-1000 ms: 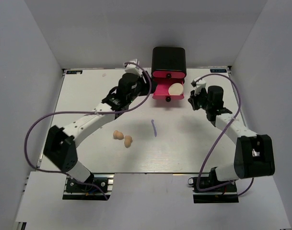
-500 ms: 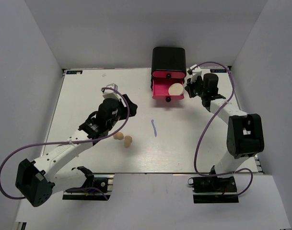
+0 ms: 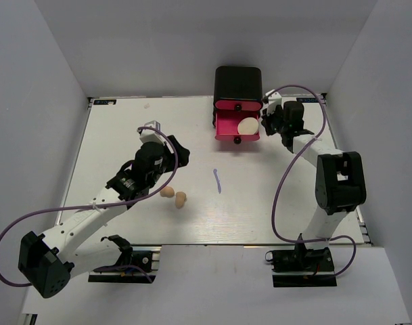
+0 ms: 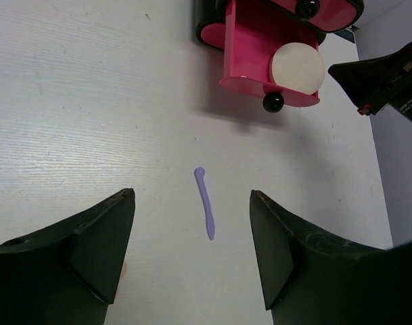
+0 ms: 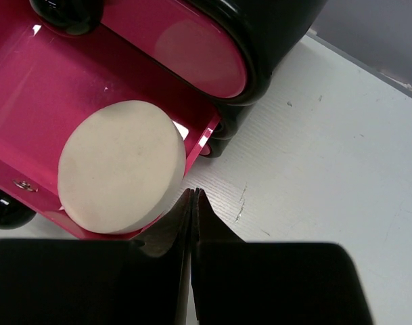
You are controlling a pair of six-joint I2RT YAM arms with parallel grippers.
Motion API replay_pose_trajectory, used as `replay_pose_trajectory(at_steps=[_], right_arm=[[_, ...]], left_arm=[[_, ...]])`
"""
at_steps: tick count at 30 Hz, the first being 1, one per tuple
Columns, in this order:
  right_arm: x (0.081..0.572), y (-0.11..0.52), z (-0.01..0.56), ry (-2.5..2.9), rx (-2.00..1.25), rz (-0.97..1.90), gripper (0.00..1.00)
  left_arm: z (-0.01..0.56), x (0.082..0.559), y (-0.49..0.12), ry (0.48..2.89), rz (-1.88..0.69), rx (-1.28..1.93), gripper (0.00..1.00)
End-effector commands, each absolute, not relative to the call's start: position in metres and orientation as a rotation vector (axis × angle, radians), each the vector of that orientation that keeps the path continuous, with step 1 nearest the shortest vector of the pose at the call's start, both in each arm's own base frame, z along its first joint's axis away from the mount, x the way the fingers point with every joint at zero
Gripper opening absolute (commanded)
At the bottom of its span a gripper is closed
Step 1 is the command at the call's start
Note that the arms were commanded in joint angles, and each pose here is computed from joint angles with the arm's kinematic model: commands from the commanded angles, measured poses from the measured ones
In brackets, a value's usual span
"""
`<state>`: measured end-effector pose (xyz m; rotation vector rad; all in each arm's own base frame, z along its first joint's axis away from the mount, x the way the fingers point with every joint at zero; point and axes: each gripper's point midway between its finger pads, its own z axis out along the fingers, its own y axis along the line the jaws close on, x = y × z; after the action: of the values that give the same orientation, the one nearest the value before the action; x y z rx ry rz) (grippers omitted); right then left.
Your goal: Organize the makeup
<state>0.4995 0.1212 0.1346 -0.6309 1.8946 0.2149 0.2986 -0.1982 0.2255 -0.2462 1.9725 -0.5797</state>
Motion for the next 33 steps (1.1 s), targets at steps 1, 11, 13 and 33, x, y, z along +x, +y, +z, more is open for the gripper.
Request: replay_pose_trajectory(at_steps=[1,11,13,33], right_arm=[[0.513,0.125,0.149,1.852,-0.644,0.189,0.0],[0.515,0.132,0.144,1.862,-0.663,0.212,0.0],[0.514,0.134,0.145,1.859,-0.667,0.215,0.0],[0.512,0.151,0.141,1.879,-0.695,0.241,0.0]], left_arm=[[0.224,0.299,-0.194,1.968,-0.568,-0.264,0.79],[0.221,0.298,-0.194,1.974,-0.566,-0.27,0.79],[0.221,0.298,-0.193,1.973,-0.562,-0.273,0.79],[0.22,0.297,-0.19,1.977,-0.556,-0.283,0.79]])
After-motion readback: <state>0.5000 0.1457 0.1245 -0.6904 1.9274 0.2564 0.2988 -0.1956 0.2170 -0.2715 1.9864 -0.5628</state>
